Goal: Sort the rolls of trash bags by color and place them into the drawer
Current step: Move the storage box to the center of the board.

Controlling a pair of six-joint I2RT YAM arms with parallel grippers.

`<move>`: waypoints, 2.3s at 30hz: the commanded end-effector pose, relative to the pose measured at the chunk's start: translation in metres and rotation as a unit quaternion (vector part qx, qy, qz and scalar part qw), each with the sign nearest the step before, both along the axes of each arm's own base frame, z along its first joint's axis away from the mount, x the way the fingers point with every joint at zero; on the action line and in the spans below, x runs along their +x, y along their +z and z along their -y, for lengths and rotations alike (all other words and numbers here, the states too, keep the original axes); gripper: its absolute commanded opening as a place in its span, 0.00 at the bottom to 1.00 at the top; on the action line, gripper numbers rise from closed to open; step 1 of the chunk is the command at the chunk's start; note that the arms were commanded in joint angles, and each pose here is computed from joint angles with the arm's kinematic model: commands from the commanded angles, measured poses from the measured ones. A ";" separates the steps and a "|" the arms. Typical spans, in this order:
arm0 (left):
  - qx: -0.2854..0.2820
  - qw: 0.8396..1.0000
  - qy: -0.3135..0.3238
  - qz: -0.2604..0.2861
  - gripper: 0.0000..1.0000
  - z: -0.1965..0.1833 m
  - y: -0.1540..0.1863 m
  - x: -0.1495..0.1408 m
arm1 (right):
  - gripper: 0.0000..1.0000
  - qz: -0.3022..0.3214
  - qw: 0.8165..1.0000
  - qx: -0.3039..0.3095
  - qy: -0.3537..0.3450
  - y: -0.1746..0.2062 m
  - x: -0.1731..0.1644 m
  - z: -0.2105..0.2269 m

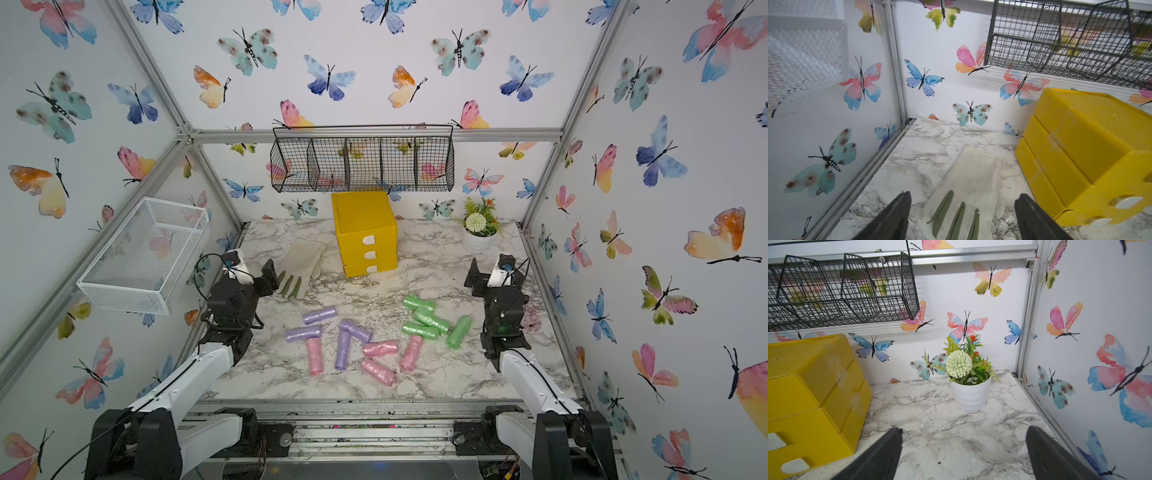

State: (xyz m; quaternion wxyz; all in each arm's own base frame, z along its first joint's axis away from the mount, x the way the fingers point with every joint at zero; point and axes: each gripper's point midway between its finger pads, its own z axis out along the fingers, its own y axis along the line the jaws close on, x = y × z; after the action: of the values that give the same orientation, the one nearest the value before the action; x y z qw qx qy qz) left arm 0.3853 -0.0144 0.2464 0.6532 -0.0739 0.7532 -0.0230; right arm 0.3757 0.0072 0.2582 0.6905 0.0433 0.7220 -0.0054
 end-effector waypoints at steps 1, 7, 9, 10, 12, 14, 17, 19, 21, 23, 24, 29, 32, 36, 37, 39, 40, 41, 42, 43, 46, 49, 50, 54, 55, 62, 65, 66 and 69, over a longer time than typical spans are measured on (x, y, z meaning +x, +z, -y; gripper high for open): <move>-0.007 0.997 -0.018 -0.075 0.83 0.021 -0.015 -0.009 | 0.98 -0.099 0.995 0.030 0.010 -0.027 -0.004 -0.004; -0.006 0.986 -0.077 -0.150 0.83 0.080 -0.009 -0.005 | 0.98 -0.185 0.975 0.104 0.065 -0.017 0.005 -0.031; 0.012 0.980 -0.091 -0.175 0.83 0.100 -0.011 -0.005 | 0.96 -0.225 0.959 0.136 0.108 -0.023 0.007 -0.050; 0.017 0.978 -0.096 -0.182 0.83 0.108 -0.012 -0.005 | 0.95 -0.238 0.951 0.151 0.128 -0.025 0.006 -0.059; 0.012 0.974 -0.108 -0.200 0.83 0.124 -0.015 -0.005 | 0.94 -0.256 0.935 0.182 0.166 -0.027 0.006 -0.075; -0.007 0.971 -0.114 -0.211 0.83 0.133 -0.017 -0.002 | 0.93 -0.261 0.926 0.199 0.189 -0.022 0.007 -0.085; -0.040 0.966 -0.130 -0.220 0.83 0.148 -0.011 0.005 | 0.93 -0.263 0.916 0.210 0.218 -0.008 0.012 -0.096; -0.061 0.964 -0.138 -0.220 0.85 0.157 -0.003 0.011 | 0.93 -0.264 0.911 0.214 0.233 0.000 0.017 -0.101; -0.080 0.963 -0.143 -0.214 0.89 0.164 0.007 0.018 | 0.93 -0.263 0.907 0.222 0.244 0.005 0.021 -0.106; -0.097 0.963 -0.147 -0.205 0.90 0.171 0.019 0.026 | 0.91 -0.258 0.899 0.235 0.266 0.010 0.027 -0.114; -0.103 0.963 -0.149 -0.200 0.91 0.173 0.023 0.030 | 0.91 -0.253 0.894 0.244 0.276 0.013 0.030 -0.118; -0.122 0.968 -0.136 -0.173 0.91 0.177 0.039 0.049 | 0.89 -0.243 0.876 0.262 0.325 0.028 0.051 -0.149; -0.129 0.969 -0.128 -0.168 0.91 0.176 0.043 0.062 | 0.88 -0.237 0.870 0.254 0.348 0.038 0.064 -0.173; -0.143 0.965 -0.129 -0.175 0.91 0.176 0.045 0.081 | 0.88 -0.244 0.863 0.246 0.369 0.039 0.084 -0.203; -0.150 0.964 -0.128 -0.178 0.91 0.175 0.044 0.087 | 0.88 -0.247 0.860 0.243 0.374 0.038 0.090 -0.212; -0.164 0.961 -0.130 -0.179 0.91 0.173 0.045 0.098 | 0.88 -0.253 0.858 0.240 0.377 0.033 0.104 -0.227; -0.169 0.960 -0.132 -0.180 0.91 0.173 0.046 0.103 | 0.88 -0.254 0.859 0.237 0.376 0.032 0.110 -0.232; -0.173 0.959 -0.133 -0.182 0.91 0.172 0.045 0.108 | 0.88 -0.256 0.860 0.235 0.374 0.030 0.118 -0.238; -0.174 0.958 -0.135 -0.183 0.90 0.173 0.047 0.114 | 0.87 -0.257 0.861 0.233 0.372 0.028 0.126 -0.242; -0.175 0.958 -0.137 -0.182 0.90 0.174 0.047 0.117 | 0.87 -0.258 0.862 0.231 0.371 0.026 0.132 -0.247; -0.175 0.956 -0.145 -0.183 0.90 0.178 0.046 0.130 | 0.87 -0.266 0.867 0.223 0.358 0.012 0.151 -0.259; -0.177 0.952 -0.154 -0.195 0.88 0.183 0.036 0.141 | 0.86 -0.272 0.872 0.215 0.346 -0.004 0.167 -0.269; -0.178 0.951 -0.158 -0.198 0.87 0.186 0.033 0.143 | 0.86 -0.272 0.874 0.211 0.342 -0.008 0.173 -0.271; -0.179 0.946 -0.166 -0.212 0.83 0.193 0.019 0.152 | 0.82 -0.272 0.878 0.201 0.339 -0.024 0.191 -0.282; -0.180 0.945 -0.167 -0.215 0.82 0.194 0.015 0.153 | 0.80 -0.273 0.876 0.200 0.343 -0.027 0.194 -0.285; -0.187 0.937 -0.191 -0.227 0.75 0.206 -0.007 0.159 | 0.64 -0.278 0.867 0.187 0.369 -0.041 0.194 -0.296; -0.191 0.930 -0.200 -0.240 0.67 0.211 -0.017 0.155 | 0.58 -0.277 0.868 0.180 0.372 -0.043 0.187 -0.296; -0.193 0.928 -0.206 -0.243 0.64 0.214 -0.018 0.153 | 0.56 -0.279 0.867 0.178 0.373 -0.043 0.185 -0.296; -0.194 0.924 -0.213 -0.252 0.61 0.220 -0.021 0.145 | 0.52 -0.289 0.861 0.176 0.378 -0.046 0.178 -0.298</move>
State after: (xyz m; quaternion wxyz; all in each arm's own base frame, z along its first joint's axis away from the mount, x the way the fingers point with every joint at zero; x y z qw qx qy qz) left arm 0.5428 -0.2129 0.2338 0.4193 -0.0646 0.8674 -0.2601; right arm 0.5556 0.3036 0.2247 0.3789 -0.0894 0.8388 0.3807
